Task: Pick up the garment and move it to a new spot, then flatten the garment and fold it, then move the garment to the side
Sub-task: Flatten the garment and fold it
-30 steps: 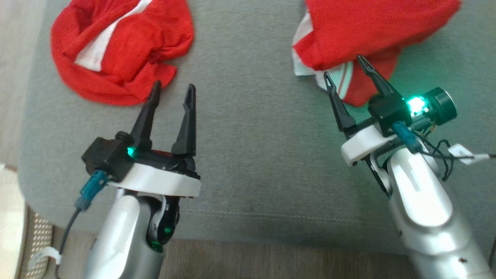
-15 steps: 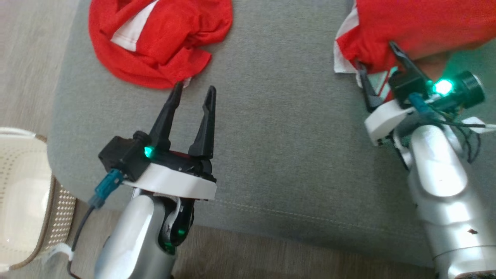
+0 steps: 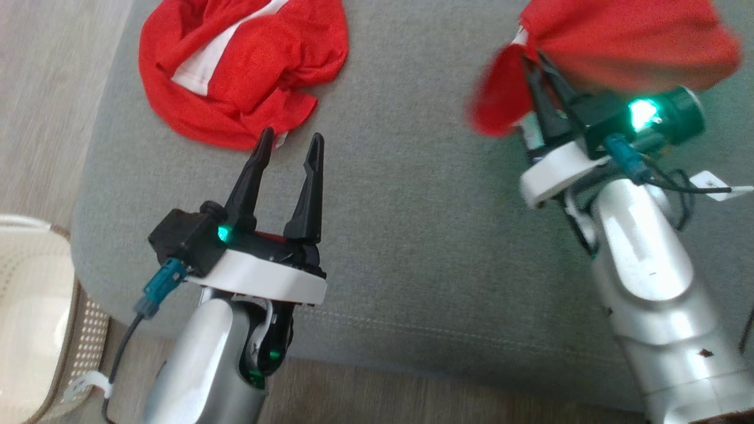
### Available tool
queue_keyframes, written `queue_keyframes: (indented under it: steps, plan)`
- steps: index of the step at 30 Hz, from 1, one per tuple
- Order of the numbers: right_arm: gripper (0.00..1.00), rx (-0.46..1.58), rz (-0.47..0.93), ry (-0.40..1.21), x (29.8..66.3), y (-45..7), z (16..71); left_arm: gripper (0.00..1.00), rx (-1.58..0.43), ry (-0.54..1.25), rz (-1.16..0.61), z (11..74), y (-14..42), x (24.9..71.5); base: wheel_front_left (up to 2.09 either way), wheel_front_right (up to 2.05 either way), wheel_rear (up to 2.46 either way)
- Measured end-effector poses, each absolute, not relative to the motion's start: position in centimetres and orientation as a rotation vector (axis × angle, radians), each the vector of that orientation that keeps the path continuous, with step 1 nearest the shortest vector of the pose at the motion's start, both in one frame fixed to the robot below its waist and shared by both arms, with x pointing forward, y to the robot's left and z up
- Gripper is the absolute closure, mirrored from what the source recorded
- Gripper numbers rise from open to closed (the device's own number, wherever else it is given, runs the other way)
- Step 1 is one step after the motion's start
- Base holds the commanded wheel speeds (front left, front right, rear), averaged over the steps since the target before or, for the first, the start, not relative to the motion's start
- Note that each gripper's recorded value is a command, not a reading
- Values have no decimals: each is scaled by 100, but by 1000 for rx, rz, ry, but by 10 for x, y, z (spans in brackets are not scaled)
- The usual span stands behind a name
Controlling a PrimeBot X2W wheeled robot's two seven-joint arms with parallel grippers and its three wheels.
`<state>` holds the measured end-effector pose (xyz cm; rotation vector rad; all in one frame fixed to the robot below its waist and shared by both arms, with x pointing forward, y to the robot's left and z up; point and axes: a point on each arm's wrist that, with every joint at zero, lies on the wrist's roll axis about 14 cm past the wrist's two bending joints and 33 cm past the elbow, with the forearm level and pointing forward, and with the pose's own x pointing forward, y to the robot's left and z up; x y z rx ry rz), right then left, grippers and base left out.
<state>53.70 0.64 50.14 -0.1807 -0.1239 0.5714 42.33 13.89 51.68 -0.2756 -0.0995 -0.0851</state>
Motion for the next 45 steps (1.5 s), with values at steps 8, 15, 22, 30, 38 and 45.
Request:
queue_keyframes:
  steps: [8,15,22,30,38,45]
  plan:
    - [100,-32,625,-405,518,25,621,0,-329,-115,-89,525,135,412,0,0,0]
    - [100,78,357,-553,539,-69,690,0,-359,-115,-130,527,119,415,0,0,0]
    - [100,106,-65,-348,548,-225,611,0,-373,-111,-170,525,106,422,0,0,0]
    - [100,-39,-249,-150,517,-297,544,0,-372,-82,-209,515,92,429,0,0,0]
    - [0,-184,-369,-45,490,-338,524,0,-378,-78,-263,514,74,437,0,0,0]
    - [0,-195,-245,-124,507,-291,546,0,-380,-82,-276,515,70,439,0,0,0]
